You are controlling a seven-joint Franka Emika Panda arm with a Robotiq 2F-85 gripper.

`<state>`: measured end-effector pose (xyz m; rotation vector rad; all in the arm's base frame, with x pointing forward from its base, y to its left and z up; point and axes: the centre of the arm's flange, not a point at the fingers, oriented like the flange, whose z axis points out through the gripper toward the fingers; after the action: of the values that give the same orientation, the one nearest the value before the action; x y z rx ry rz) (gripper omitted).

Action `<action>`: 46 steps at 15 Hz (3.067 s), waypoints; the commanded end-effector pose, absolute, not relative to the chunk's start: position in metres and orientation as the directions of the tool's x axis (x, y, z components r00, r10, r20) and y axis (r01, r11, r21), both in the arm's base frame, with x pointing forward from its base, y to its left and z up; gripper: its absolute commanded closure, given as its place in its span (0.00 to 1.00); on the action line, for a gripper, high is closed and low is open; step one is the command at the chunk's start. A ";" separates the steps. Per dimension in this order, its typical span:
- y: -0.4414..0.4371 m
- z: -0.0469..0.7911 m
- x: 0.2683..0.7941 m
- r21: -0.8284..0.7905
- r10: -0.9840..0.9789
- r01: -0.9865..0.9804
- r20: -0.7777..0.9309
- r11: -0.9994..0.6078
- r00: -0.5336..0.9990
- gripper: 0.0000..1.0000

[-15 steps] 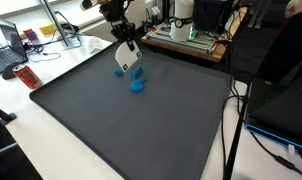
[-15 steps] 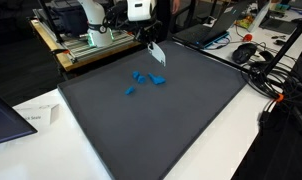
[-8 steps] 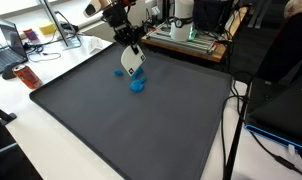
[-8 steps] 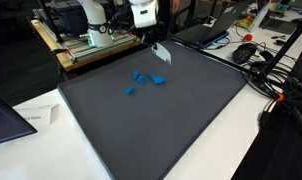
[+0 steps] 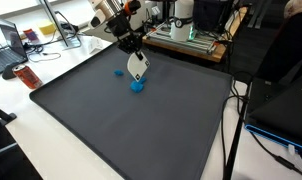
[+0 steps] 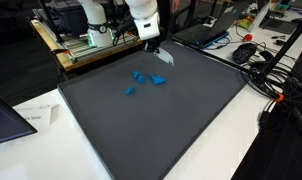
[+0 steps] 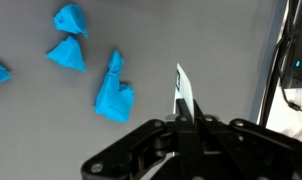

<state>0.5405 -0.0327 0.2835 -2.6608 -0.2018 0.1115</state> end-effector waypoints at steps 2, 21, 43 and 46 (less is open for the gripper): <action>-0.035 0.295 0.547 -0.453 0.147 0.110 -0.046 -0.885 0.988 0.99; 0.010 0.347 0.528 -0.070 0.308 0.314 0.088 -0.947 0.947 0.96; 0.024 0.239 0.514 -0.015 0.382 0.384 0.082 -0.923 0.921 0.99; 0.024 0.233 0.514 0.010 0.408 0.409 0.074 -0.913 0.910 0.99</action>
<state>0.5173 0.0244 0.2396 -3.0375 -0.6097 -0.1038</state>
